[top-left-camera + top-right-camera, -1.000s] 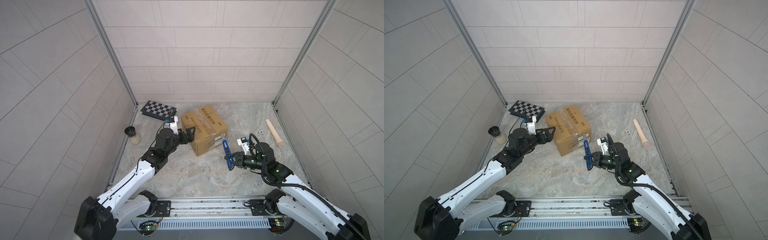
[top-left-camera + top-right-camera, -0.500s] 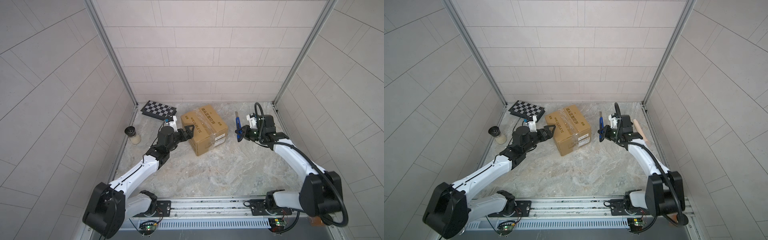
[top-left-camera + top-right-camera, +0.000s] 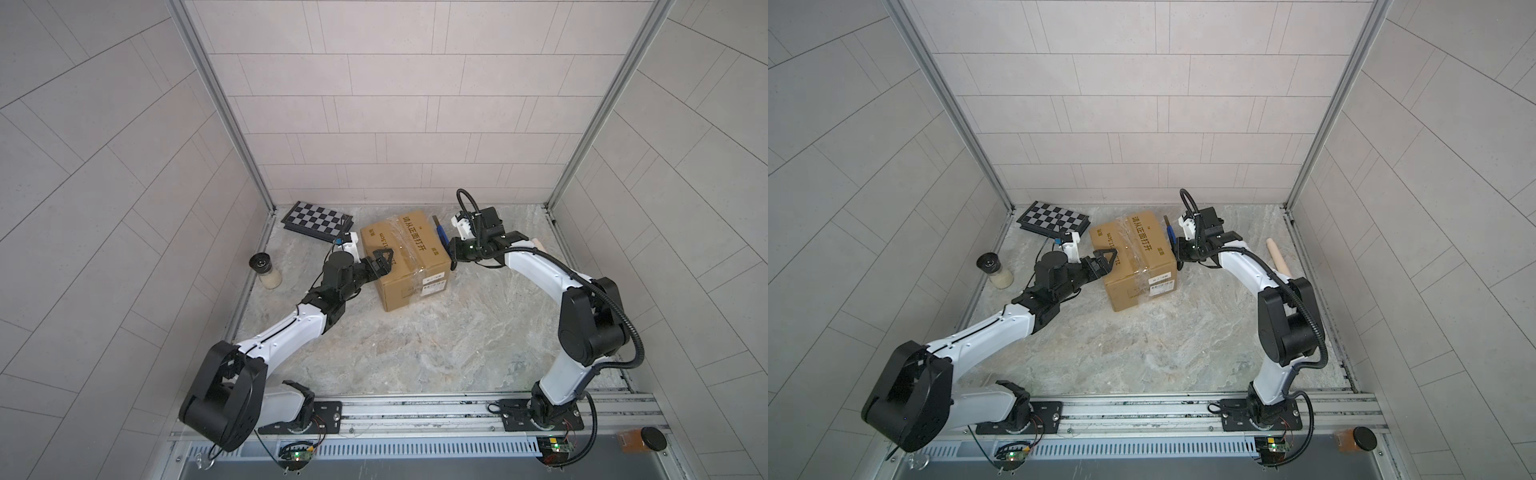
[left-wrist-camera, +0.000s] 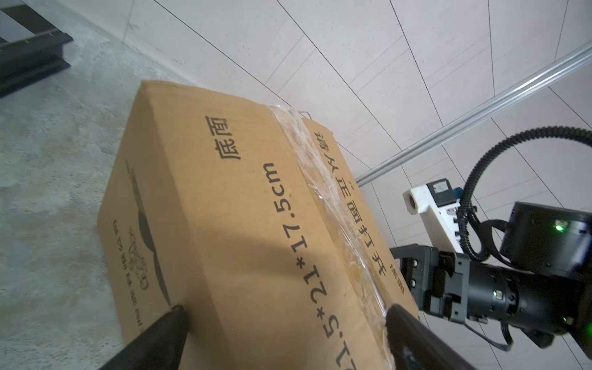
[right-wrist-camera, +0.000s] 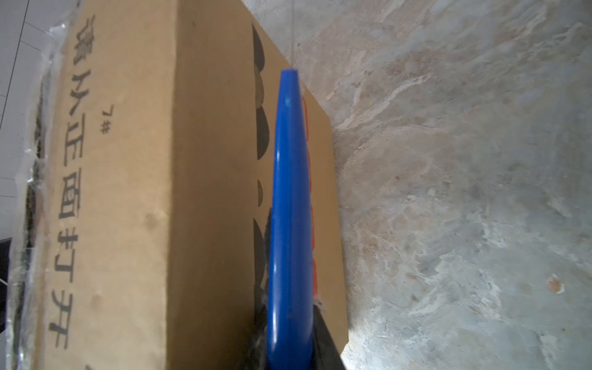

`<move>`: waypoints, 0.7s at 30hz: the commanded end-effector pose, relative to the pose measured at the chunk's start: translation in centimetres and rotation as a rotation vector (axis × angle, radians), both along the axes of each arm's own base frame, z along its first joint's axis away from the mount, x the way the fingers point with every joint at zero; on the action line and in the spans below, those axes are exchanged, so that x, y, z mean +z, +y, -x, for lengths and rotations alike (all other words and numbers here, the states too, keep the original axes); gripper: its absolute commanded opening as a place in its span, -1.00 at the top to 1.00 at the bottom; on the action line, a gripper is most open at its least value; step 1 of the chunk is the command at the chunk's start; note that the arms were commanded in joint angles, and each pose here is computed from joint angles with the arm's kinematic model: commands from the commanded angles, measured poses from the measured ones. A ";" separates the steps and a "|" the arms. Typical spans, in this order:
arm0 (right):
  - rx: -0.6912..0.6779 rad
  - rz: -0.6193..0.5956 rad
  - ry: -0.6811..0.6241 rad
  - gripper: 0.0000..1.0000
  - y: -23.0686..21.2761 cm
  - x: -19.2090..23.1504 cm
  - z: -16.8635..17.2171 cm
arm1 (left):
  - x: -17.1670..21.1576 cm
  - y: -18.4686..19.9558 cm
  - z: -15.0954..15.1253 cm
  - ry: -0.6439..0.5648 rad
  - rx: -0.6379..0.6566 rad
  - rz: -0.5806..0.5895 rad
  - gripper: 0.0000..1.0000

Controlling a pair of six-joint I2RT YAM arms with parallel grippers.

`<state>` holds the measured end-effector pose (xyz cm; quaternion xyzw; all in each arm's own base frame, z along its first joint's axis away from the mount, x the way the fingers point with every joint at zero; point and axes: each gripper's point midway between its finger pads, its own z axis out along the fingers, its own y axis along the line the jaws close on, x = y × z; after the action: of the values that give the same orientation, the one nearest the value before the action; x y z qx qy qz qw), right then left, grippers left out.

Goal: Unpack the express box

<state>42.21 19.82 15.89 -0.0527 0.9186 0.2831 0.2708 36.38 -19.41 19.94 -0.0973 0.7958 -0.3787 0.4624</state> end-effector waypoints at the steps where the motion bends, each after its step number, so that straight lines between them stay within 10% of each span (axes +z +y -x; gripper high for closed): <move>1: 0.083 -0.058 -0.015 1.00 3.0 1.3 2.4 | 0.3 -2.2 2.3 0.002 -0.090 0.060 -0.99; 21: -0.082 -0.142 0.025 1.00 -1.0 0.3 12.8 | -3.4 -0.2 11.7 0.096 -0.045 0.104 -1.00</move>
<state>30.88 19.57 15.10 -0.0083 0.9095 0.3104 0.2763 26.59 -19.20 18.87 -0.1300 0.7706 -0.4249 0.4569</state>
